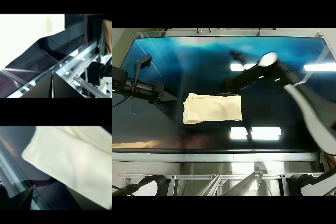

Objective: Fold the shirts.

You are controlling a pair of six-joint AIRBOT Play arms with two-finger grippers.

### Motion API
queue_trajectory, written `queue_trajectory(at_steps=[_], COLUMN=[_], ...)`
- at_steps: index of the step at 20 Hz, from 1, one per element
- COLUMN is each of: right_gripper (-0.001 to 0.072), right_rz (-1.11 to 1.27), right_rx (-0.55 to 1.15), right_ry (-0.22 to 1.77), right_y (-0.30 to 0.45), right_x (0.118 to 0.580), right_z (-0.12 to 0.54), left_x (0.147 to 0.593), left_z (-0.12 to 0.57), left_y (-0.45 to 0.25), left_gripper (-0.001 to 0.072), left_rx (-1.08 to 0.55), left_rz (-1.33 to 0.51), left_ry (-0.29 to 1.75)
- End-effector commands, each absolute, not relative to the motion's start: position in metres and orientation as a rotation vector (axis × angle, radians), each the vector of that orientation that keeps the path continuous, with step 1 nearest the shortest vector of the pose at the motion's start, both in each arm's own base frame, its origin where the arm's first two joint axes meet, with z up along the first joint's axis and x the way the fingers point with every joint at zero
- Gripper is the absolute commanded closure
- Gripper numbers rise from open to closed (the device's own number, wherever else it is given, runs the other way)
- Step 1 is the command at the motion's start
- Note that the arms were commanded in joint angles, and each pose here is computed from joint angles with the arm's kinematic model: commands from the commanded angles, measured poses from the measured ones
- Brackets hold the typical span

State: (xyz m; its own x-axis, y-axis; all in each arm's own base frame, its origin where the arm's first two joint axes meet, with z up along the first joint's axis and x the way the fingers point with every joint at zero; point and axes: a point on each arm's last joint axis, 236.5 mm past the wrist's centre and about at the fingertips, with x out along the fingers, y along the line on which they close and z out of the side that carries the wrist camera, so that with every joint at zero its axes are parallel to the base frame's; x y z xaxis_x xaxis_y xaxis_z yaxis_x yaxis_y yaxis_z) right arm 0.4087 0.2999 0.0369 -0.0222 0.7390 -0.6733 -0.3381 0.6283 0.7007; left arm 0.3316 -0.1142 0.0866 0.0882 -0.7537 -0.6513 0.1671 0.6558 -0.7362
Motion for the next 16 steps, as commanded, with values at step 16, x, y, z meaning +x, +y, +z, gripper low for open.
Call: queue_trajectory(at_steps=[16], right_gripper=[0.0176], right_rz=[0.686], right_rx=[0.871], right_ry=[1.473], right_y=[0.303], right_x=[0.388], right_z=[-0.107], left_x=[0.326], left_z=[0.106], left_y=[-0.094], left_gripper=[0.0686], left_rx=[-0.555], left_rz=[-0.706], left_ry=[1.250])
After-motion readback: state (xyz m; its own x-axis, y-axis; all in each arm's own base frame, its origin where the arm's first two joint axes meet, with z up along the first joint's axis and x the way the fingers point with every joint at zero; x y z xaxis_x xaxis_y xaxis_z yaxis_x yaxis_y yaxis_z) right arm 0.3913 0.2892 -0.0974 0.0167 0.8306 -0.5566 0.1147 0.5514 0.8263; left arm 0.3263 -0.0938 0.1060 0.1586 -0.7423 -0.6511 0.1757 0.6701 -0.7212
